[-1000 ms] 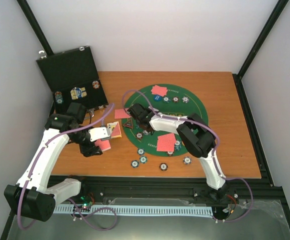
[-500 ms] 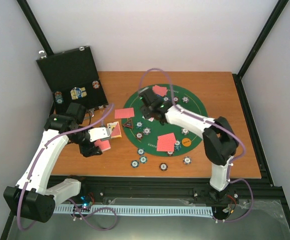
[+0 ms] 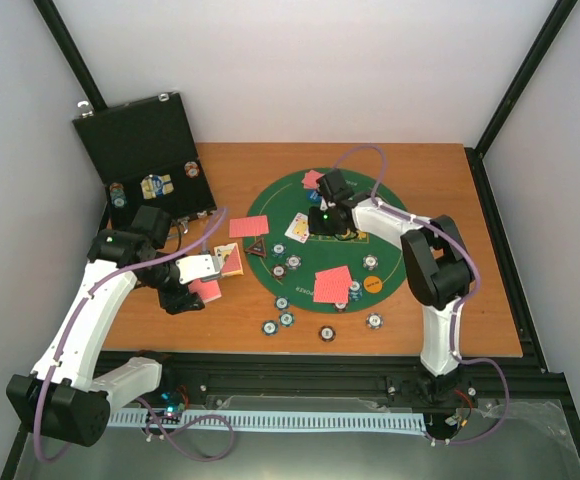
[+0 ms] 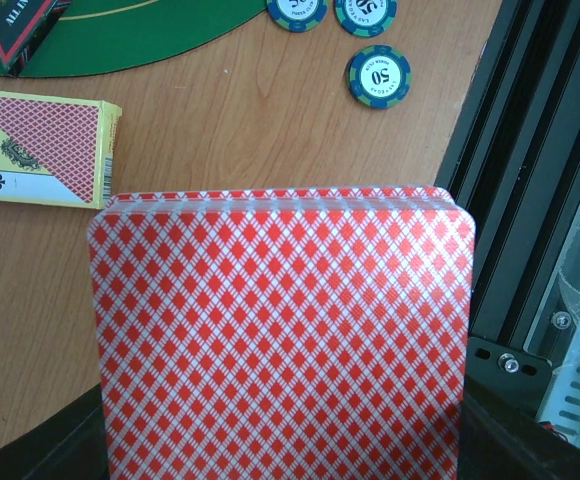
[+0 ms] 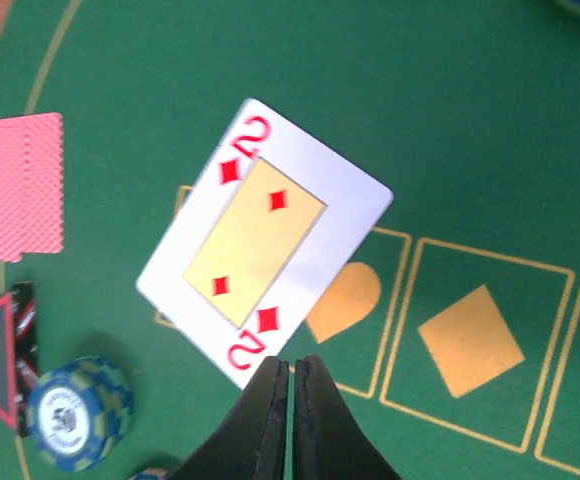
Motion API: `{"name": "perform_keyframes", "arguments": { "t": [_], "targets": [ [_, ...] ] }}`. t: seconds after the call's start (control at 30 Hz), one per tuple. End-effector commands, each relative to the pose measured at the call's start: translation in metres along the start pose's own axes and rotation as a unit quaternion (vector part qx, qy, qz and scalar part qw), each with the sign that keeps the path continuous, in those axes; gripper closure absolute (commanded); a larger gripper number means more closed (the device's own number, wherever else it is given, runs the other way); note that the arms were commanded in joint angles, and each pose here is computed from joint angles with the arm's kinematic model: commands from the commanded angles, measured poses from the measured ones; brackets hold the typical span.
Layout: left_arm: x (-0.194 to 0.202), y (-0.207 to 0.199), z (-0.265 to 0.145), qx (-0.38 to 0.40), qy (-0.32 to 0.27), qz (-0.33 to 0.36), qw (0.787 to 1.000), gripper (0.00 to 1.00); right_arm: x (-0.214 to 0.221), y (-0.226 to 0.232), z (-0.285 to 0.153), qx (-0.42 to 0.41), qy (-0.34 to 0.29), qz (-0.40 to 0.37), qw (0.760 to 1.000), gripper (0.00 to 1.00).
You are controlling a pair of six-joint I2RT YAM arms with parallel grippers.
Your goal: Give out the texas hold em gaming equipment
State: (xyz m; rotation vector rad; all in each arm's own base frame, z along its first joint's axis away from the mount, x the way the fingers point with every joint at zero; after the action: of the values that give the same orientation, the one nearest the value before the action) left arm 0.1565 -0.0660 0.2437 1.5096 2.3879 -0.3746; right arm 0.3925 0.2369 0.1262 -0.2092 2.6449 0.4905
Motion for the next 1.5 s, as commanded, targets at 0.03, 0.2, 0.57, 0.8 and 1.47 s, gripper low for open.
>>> {"name": "perform_keyframes", "arguments": {
  "t": [0.03,0.2,0.57,0.8,1.47],
  "targets": [
    [-0.008,-0.001,-0.009,-0.003,-0.021,0.010,1.000,0.72,0.003,-0.018,0.021,-0.015,0.040,0.057,0.997,0.95],
    [-0.007,-0.001,-0.009,-0.005,-0.018,0.014,1.000,0.72,0.003,-0.030,0.040,0.005,0.060,0.056,0.997,0.95],
    [-0.007,0.000,-0.006,-0.003,-0.016,0.017,1.000,0.72,-0.014,-0.040,0.061,-0.014,0.074,0.071,0.995,0.94],
    [-0.006,0.002,-0.005,-0.006,-0.013,0.018,1.000,0.72,-0.029,-0.030,0.071,-0.048,0.072,0.083,0.993,0.94],
    [-0.004,0.002,-0.002,-0.014,-0.012,0.019,1.000,0.73,0.045,0.103,-0.103,-0.306,-0.029,0.044,0.951,0.24]
  ]
}}
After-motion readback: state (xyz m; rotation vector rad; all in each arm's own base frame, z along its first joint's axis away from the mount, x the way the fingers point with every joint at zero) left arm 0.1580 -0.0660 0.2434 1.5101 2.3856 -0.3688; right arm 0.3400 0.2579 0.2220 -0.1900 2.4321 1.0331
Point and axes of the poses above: each gripper's point midway between its finger pads, its own z axis out along the fingers, its own y axis along the line the jaws close on, x = y × z, the point moved 7 cm from there along -z, back along the fingers, and after that the axes turned 4 degrees about -z, right-handed, at the moved point
